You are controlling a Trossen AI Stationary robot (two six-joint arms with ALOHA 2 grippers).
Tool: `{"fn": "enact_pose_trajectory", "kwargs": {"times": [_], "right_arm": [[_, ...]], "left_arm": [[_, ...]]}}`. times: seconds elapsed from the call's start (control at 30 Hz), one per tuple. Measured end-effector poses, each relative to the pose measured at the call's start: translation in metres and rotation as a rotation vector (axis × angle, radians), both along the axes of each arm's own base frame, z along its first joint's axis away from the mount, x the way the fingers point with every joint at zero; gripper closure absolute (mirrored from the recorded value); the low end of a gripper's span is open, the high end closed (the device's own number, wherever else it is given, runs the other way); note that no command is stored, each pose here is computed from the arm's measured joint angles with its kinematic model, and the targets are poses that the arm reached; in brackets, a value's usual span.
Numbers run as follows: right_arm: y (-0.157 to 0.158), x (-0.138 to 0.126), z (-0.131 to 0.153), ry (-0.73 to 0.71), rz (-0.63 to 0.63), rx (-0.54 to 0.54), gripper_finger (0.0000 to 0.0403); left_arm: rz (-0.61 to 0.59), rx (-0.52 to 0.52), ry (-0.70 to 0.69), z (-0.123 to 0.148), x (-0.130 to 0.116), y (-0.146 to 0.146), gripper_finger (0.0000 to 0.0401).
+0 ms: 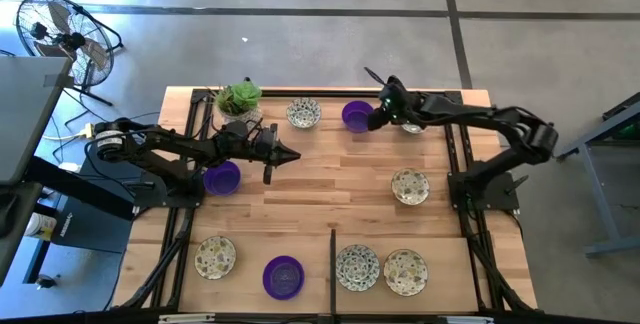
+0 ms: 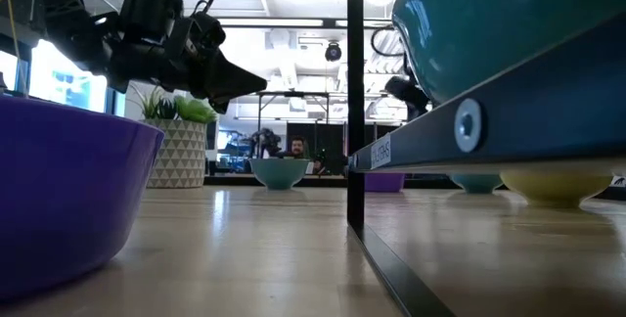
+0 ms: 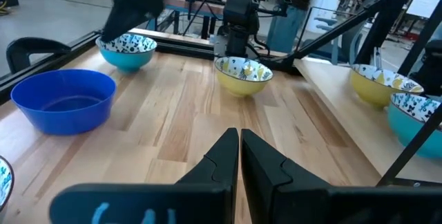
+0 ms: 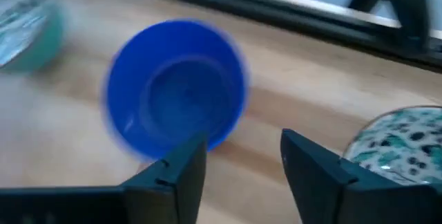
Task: Pick & Place Mini bowls
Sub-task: Put the top purple bowl on the shelf
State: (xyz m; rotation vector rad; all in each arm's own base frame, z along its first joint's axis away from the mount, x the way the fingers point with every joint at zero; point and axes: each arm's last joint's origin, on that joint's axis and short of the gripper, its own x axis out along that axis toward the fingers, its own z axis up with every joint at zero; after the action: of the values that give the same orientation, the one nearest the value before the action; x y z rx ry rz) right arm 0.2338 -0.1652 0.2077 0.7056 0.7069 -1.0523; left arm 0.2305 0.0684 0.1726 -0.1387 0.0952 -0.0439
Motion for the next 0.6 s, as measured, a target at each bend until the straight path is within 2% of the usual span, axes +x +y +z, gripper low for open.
{"fn": "enact_pose_trajectory", "kwargs": {"times": [0.2,0.6], "right_arm": [[-0.007,0.006,-0.017,-0.002,-0.154,0.000,0.0219],[-0.009,0.029,-0.048,-0.053,-0.198,0.031,0.0246]], "left_arm": [[0.000,-0.001,0.000,0.000,0.000,0.000,0.0387],[-0.003,0.005,0.000,0.000,0.000,0.000,0.0387]]}}
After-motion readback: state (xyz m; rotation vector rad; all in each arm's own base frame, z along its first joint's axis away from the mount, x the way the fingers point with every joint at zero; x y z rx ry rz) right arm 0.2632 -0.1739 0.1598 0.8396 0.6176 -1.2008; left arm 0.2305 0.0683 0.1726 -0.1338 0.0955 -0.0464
